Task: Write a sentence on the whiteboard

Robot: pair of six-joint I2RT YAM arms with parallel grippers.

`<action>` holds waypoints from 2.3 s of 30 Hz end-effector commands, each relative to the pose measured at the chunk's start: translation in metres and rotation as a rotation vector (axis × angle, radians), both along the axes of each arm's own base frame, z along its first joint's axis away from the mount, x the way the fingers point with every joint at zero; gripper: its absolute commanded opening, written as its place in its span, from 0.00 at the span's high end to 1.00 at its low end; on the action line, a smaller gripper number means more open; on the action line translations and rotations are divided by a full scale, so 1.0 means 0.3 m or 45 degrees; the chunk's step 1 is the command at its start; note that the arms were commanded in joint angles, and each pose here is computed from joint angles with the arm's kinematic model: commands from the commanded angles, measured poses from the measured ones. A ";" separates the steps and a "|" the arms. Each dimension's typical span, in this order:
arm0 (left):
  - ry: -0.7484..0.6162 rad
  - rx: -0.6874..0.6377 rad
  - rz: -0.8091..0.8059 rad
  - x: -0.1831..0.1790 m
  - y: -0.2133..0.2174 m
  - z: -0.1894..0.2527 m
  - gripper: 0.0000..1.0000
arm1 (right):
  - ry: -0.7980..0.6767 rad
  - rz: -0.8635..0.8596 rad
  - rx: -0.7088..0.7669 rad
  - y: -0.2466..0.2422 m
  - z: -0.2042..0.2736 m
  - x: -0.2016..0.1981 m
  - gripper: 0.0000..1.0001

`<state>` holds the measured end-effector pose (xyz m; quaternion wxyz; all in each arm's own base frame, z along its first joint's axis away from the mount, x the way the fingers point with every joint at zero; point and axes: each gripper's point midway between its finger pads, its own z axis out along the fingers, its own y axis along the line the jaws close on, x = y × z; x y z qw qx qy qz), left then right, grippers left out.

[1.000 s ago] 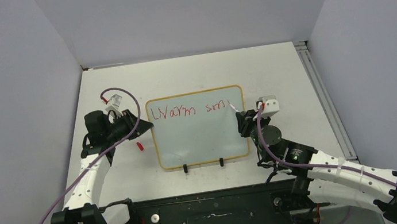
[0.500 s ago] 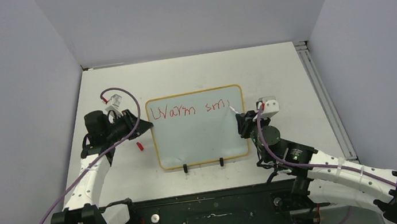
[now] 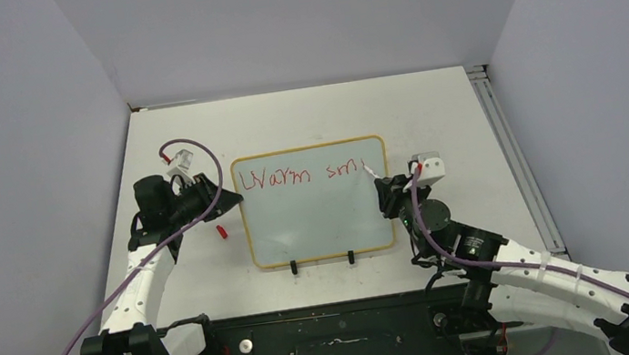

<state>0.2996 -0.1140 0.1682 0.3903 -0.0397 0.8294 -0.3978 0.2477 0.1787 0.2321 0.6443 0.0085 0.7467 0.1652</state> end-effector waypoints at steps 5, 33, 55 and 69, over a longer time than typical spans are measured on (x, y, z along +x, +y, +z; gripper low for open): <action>-0.101 0.009 -0.020 0.023 -0.006 0.083 0.81 | -0.146 0.001 0.087 0.036 0.157 0.036 0.95; -0.095 0.010 -0.021 0.026 -0.006 0.078 0.81 | -0.135 -0.069 0.017 0.029 0.115 0.069 0.95; -0.101 0.012 -0.018 0.023 -0.005 0.082 0.81 | -0.191 -0.072 0.036 -0.012 0.183 0.047 0.95; -0.095 0.014 -0.017 0.026 -0.004 0.079 0.81 | -0.185 -0.114 0.002 -0.016 0.156 0.077 0.95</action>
